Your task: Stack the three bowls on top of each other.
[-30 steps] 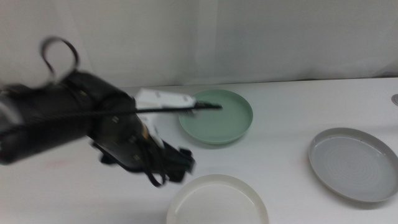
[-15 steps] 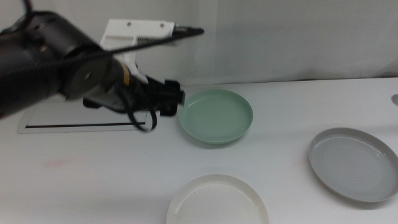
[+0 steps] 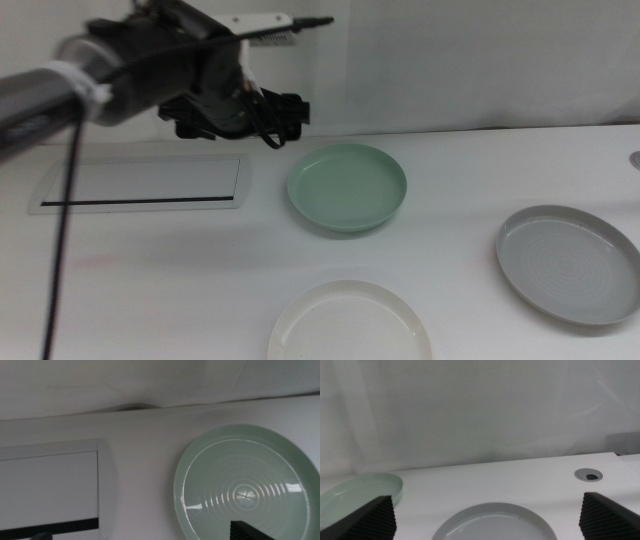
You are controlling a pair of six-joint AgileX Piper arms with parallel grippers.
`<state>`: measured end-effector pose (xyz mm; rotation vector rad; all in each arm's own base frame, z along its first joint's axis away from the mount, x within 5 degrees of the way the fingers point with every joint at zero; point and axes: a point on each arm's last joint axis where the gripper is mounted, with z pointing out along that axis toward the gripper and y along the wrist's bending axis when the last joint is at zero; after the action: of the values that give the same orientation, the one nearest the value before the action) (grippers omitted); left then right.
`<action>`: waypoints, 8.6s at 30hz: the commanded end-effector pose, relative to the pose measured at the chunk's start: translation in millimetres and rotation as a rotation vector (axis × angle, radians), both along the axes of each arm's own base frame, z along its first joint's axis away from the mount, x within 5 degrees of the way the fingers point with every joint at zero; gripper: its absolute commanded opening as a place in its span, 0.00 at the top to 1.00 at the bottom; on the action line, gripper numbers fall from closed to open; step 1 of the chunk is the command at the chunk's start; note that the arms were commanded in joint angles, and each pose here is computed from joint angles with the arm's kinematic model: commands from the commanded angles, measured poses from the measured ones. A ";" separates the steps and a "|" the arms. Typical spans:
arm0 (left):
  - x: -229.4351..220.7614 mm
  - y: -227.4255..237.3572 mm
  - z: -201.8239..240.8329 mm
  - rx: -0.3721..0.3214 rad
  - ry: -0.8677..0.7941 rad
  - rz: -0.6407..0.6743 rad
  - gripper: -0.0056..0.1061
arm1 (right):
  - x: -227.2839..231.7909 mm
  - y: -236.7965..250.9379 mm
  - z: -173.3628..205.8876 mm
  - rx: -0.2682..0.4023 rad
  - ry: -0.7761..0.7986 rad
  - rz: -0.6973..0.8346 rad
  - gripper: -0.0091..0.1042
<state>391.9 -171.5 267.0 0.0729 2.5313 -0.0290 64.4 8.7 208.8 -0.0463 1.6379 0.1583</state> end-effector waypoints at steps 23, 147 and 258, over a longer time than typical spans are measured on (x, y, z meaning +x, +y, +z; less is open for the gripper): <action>40.7 -28.8 -118.4 -0.038 0.152 0.010 0.15 | 0.2 -0.4 -0.8 -0.008 -0.001 -0.006 0.01; -167.1 -21.8 -112.2 -0.063 0.294 -0.278 0.98 | 0.2 -0.4 -0.5 -0.001 -0.003 -0.006 0.01; -310.0 164.1 -89.5 -0.162 -0.662 0.056 0.82 | 86.7 -6.6 130.6 -0.286 0.813 -0.120 0.01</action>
<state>84.6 -7.0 188.2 -0.0499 1.8477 -0.1529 146.7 4.3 341.9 -0.1131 2.4305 -0.1436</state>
